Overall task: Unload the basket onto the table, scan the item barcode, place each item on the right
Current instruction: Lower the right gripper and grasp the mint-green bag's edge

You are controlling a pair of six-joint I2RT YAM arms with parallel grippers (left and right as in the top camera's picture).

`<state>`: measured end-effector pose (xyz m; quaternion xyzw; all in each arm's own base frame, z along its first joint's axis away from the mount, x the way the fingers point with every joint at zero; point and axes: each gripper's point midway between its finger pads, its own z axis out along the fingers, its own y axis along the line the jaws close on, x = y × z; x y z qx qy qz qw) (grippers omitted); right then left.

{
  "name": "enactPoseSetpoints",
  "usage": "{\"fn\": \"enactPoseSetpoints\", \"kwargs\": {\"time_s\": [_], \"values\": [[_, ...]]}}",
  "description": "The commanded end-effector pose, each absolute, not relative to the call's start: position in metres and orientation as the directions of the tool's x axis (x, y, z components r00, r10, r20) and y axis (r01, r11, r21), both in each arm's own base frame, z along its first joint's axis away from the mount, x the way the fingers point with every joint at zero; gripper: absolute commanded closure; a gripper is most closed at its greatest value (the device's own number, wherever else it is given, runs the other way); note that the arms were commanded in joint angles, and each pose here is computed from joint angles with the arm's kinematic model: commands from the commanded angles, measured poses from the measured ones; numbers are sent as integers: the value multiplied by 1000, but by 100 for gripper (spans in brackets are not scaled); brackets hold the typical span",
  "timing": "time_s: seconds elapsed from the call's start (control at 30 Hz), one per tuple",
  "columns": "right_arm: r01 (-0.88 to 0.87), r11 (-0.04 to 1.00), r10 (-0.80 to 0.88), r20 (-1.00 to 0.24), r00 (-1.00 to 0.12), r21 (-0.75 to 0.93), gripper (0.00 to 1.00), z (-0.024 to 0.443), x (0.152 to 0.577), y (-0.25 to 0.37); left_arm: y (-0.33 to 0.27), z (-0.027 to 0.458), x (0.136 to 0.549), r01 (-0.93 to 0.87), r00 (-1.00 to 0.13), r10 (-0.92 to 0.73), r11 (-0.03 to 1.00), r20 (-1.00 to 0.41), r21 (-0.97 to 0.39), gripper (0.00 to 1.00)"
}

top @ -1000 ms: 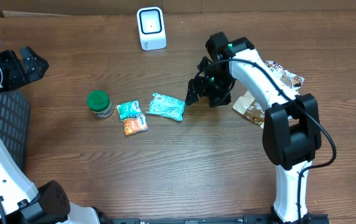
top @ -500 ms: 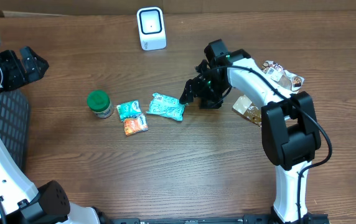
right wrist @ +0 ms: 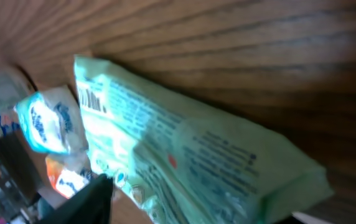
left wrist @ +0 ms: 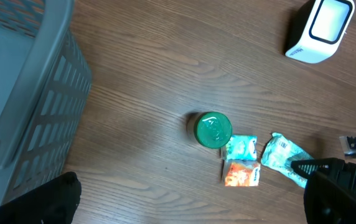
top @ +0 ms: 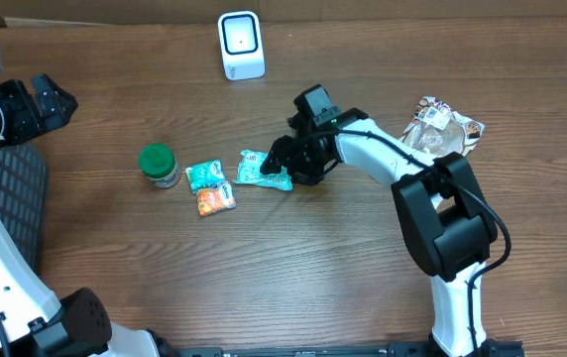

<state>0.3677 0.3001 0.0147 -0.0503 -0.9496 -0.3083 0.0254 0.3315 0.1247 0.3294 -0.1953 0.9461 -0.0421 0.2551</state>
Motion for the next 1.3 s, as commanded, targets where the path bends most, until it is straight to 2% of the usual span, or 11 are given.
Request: {"fn": "enactPoseSetpoints", "kwargs": {"time_s": [0.0, 0.1, 0.23, 0.33, 0.7, 0.87, 1.27], "values": [[166, 827, 147, 79, -986, 537, 50, 0, 364, 290, 126, 327, 334, -337, -802, -377, 926, -464, -171, 0], [161, 837, 148, 66, -987, 523, 77, -5, 364, 285, 126, 327, 334, -337, -802, -377, 926, -464, -171, 0], [115, 842, 110, 42, -993, 527, 85, -5, 364, 286, 126, 327, 334, -337, -802, -377, 926, -464, -171, 0], [74, 830, 66, 35, -997, 552, 96, -2, 363, 288, 126, 327, 334, -337, -802, -377, 926, -464, -171, 0], [-159, 716, -128, -96, -987, 680, 96, 35, 372, 275, 126, 327, 334, -337, -802, -377, 926, -464, -171, 1], [-212, 714, -167, -132, -977, 667, 96, 43, 370, 267, 126, 327, 334, -337, -802, -377, 926, -464, -171, 0], [-198, 769, -154, -125, -980, 608, 94, 34, 372, 257, 126, 327, 334, -337, -802, -378, 926, -463, -171, 0]]}}
